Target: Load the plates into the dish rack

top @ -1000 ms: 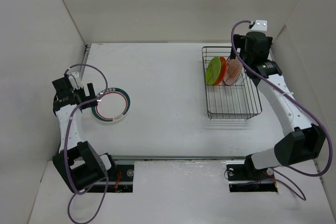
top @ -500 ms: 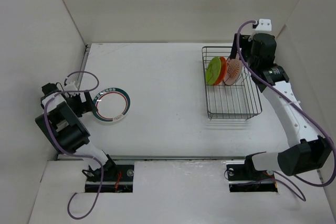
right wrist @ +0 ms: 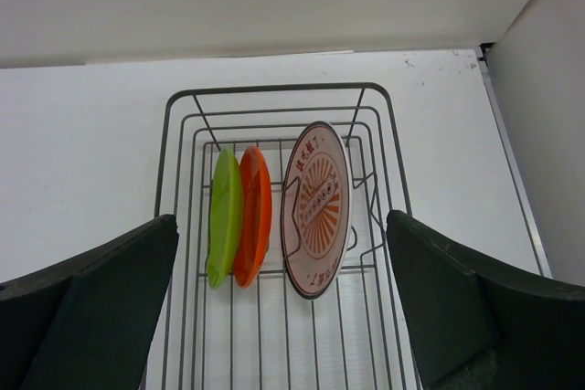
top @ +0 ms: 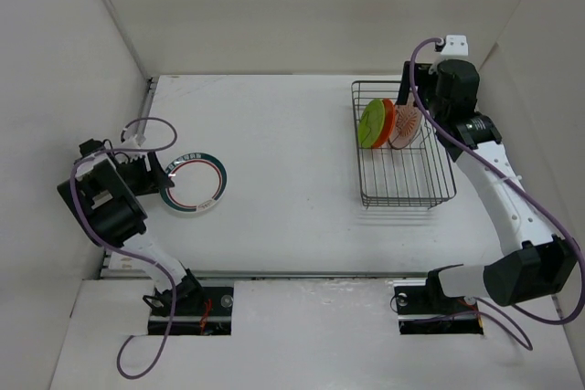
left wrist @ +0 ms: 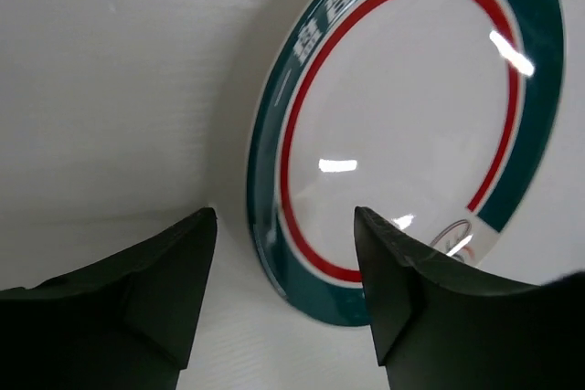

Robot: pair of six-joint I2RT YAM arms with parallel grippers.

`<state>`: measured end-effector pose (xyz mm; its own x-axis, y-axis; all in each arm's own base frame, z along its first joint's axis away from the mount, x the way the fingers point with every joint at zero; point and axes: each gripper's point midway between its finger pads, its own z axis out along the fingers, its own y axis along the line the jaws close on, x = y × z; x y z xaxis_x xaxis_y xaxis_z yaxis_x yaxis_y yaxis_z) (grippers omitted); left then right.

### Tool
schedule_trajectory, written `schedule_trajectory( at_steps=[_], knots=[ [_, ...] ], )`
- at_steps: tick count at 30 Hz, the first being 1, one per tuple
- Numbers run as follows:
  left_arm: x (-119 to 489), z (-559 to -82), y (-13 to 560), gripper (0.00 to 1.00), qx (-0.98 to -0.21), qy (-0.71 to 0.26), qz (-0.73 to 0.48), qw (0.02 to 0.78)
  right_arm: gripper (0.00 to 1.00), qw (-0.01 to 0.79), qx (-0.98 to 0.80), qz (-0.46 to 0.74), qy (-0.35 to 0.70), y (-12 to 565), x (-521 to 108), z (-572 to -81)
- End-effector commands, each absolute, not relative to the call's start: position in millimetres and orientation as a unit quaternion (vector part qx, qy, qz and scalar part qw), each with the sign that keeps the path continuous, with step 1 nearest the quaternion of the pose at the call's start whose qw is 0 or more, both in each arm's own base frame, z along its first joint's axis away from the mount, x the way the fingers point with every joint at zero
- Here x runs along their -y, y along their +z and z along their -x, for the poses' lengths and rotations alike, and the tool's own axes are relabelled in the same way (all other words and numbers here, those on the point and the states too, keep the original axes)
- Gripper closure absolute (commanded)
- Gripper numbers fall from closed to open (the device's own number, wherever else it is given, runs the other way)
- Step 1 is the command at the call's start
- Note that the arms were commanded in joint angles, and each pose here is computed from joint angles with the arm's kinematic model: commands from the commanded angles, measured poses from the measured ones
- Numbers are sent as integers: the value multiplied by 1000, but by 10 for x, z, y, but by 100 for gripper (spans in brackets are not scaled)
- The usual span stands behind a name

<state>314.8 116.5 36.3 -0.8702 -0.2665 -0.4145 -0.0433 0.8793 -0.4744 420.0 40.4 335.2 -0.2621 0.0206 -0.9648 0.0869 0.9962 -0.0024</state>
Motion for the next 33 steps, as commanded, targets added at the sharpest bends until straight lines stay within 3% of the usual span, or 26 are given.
schedule_trajectory(
  at_steps=[1,9,19,27,33],
  knots=[
    [-1013,-3114,196,42,-938,-258,76,220,0,637,-771,-28,-4,3558,-488,-4212],
    [-1025,-3142,82,100,-937,-264,88,211,0,630,-777,-26,2,3476,-518,-4233],
    [-777,-3310,672,100,-906,-323,18,273,0,626,-779,-5,41,3374,-711,-4267],
    [-249,-3546,1573,100,-880,-319,-99,338,0,622,-755,102,183,3326,-1469,-4204],
    [253,-3614,2156,100,-851,-342,-175,359,0,600,-683,252,331,3293,-2340,-3885]
  ],
)
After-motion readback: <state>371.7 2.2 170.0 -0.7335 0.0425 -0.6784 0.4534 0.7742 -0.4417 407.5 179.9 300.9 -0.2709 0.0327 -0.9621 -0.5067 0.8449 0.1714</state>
